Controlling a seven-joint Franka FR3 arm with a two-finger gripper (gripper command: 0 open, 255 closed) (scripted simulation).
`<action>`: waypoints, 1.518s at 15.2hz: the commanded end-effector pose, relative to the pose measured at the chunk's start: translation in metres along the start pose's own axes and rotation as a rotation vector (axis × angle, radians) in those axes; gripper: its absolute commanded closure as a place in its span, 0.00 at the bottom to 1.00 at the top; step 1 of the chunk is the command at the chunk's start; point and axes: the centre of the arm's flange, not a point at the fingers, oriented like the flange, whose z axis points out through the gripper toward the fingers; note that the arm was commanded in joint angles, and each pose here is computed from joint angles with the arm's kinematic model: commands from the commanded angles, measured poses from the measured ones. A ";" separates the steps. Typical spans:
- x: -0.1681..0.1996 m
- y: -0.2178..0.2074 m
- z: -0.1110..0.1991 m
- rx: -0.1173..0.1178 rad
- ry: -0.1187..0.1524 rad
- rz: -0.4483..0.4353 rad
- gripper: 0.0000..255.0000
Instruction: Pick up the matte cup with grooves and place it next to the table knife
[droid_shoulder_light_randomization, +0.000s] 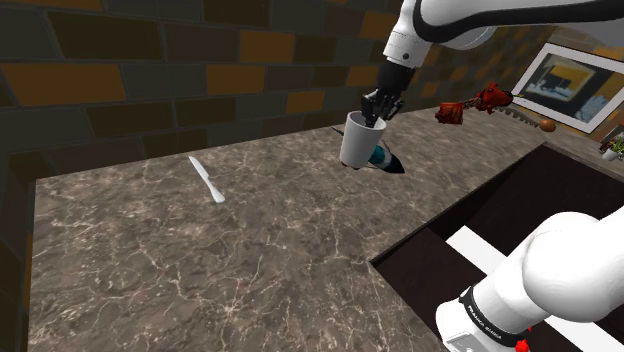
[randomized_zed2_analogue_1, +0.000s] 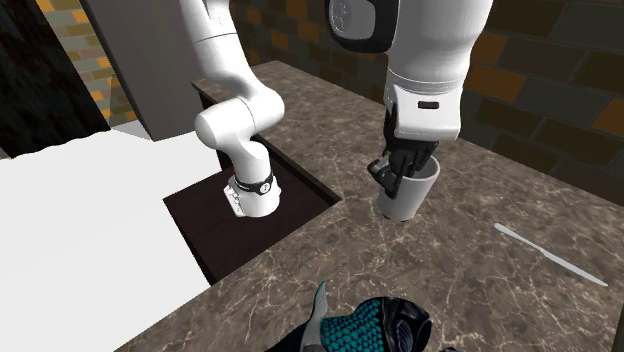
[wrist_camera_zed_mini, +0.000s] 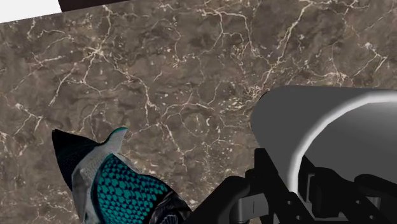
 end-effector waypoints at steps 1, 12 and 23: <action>0.019 -0.018 0.008 0.001 0.000 0.000 1.00; 0.124 -0.110 0.050 0.001 0.000 0.000 1.00; 0.228 -0.202 0.092 0.001 0.000 0.000 1.00</action>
